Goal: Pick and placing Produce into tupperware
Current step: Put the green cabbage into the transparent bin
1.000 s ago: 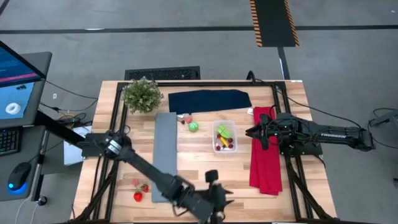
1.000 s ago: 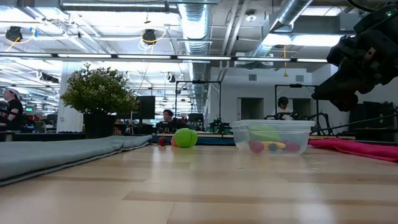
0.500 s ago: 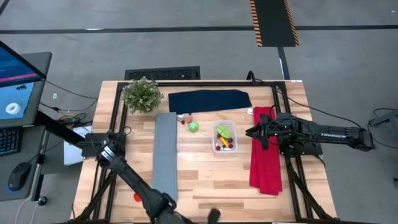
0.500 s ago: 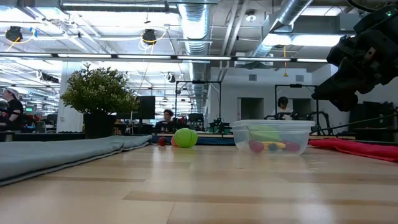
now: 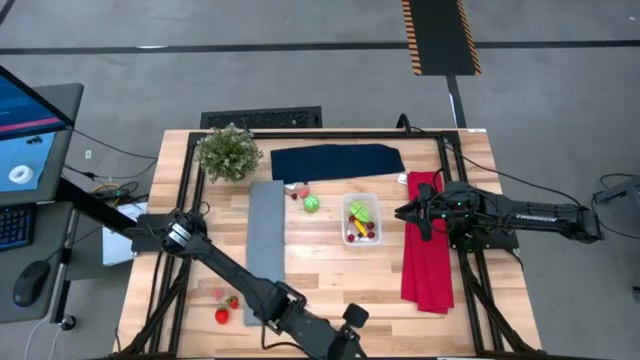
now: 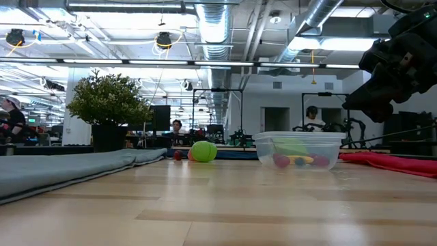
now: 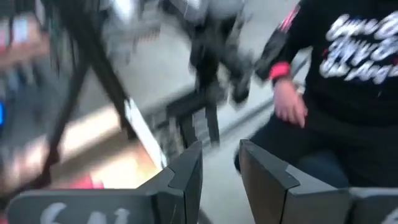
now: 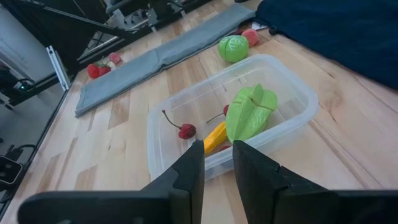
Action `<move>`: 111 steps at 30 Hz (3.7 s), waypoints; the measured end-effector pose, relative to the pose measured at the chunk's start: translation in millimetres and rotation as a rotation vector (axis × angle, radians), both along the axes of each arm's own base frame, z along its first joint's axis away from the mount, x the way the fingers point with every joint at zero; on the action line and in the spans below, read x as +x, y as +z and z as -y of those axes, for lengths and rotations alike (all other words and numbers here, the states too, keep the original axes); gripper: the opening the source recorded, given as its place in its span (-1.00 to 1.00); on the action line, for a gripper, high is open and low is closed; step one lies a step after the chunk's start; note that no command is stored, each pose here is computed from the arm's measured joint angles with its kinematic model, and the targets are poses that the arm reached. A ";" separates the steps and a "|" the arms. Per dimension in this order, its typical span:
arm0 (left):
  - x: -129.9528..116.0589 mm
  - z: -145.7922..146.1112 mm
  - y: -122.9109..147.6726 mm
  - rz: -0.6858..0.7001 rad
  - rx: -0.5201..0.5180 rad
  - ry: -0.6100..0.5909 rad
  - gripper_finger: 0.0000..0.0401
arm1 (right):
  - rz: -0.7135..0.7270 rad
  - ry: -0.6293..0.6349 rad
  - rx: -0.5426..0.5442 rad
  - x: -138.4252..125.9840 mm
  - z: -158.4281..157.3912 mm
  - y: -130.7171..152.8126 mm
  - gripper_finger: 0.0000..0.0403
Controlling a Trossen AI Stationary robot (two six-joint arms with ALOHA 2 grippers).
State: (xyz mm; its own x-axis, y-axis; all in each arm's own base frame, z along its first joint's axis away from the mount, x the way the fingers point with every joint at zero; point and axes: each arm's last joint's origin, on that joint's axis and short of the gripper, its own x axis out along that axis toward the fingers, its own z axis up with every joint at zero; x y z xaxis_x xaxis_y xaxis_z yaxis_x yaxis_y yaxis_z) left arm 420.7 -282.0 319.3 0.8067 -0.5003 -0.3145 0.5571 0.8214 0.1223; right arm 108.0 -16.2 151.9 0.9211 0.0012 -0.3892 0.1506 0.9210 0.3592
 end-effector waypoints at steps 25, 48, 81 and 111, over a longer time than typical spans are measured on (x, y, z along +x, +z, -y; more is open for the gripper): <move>-120.5 -96.7 190.3 0.385 -0.067 0.219 -0.52 | -0.012 0.000 0.002 -0.5 -0.1 -1.1 -0.47; -213.9 -41.4 52.6 0.168 -0.171 1.194 -0.52 | -0.013 0.000 0.002 -0.5 -0.1 -1.2 -0.47; -230.3 -64.3 -97.0 -0.028 -0.113 1.326 -0.52 | -0.016 0.000 0.003 -0.6 -0.1 -1.4 -0.47; -269.5 -213.6 159.6 0.299 0.299 1.474 -0.52 | -0.014 0.000 0.003 -0.5 -0.1 -1.3 -0.47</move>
State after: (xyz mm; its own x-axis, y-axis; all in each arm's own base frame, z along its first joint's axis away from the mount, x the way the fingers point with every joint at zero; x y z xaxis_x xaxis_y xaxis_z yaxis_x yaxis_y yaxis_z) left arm 151.2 -68.5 478.9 0.5629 0.8265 0.0037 -0.7797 0.5294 0.3344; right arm 107.4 -16.1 150.6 0.9155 0.0020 -0.4022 0.1560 0.9200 0.3595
